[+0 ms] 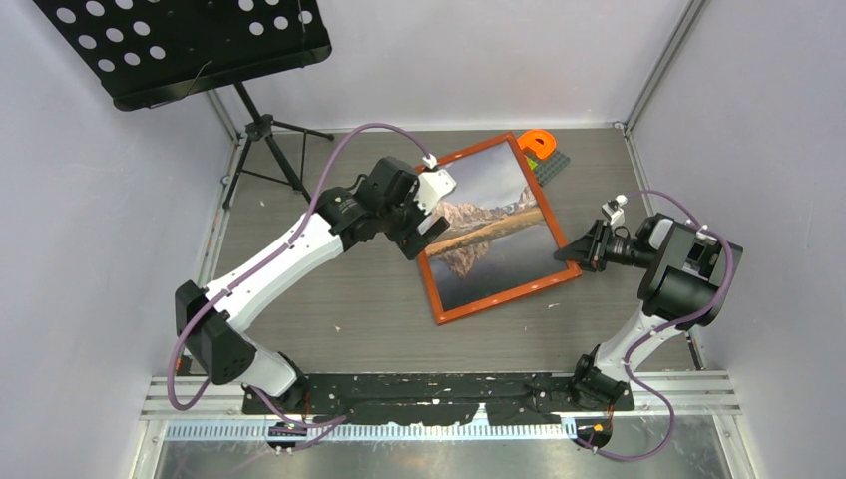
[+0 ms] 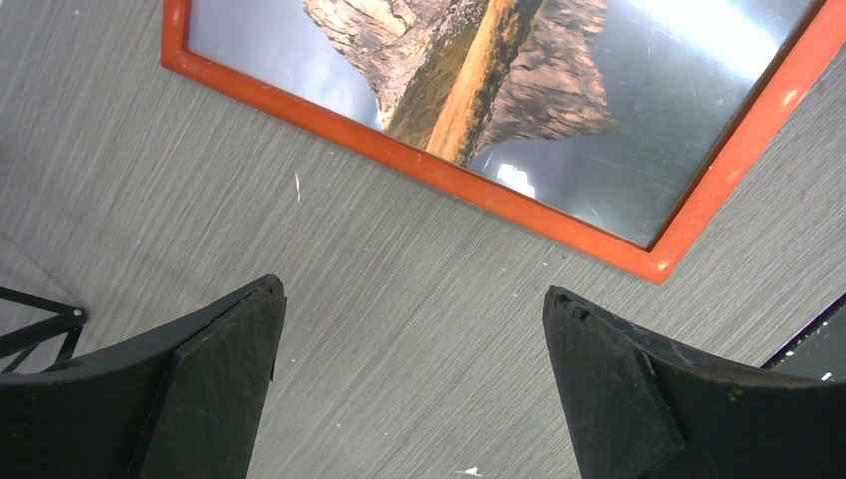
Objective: Put the photo into the frame
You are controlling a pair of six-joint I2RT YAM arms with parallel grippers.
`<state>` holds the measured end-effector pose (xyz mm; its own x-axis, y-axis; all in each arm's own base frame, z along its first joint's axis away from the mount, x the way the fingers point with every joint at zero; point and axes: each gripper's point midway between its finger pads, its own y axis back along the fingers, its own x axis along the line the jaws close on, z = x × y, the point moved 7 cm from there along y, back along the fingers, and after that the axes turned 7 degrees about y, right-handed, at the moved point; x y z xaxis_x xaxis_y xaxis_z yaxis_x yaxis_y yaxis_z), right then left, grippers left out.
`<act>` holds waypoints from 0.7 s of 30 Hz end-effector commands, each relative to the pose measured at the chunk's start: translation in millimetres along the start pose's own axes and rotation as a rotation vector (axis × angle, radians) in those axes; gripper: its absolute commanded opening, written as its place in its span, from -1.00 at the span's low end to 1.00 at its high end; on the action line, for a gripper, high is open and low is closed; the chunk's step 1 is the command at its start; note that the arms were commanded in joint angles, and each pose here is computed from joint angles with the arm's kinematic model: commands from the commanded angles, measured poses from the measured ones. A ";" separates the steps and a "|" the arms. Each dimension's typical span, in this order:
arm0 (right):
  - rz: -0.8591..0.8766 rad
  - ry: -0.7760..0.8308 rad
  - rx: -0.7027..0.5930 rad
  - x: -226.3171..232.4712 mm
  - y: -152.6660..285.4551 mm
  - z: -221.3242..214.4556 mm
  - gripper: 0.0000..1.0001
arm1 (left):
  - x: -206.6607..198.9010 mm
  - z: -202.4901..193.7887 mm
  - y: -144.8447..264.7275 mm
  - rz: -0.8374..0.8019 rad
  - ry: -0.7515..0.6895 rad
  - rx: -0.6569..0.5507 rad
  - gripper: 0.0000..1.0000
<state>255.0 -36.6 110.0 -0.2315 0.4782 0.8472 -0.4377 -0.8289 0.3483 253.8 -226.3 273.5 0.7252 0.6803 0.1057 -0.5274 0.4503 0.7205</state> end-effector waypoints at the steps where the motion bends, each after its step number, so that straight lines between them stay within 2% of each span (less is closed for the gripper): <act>1: -0.097 0.140 -0.004 -16.1 1.2 9.2 -0.86 | 4.5 8.0 2.1 0.017 0.032 -0.060 0.99; 21: -0.171 0.044 0.036 -38.0 -16.4 -0.8 -0.84 | 8.4 3.2 -9.3 0.022 0.067 -0.034 0.99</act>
<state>265.5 -35.7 87.9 -0.2157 0.5286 0.8210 -0.4474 -0.8008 0.3981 258.9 -223.3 269.5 0.7000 0.7088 0.0872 -0.5378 0.4429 0.7174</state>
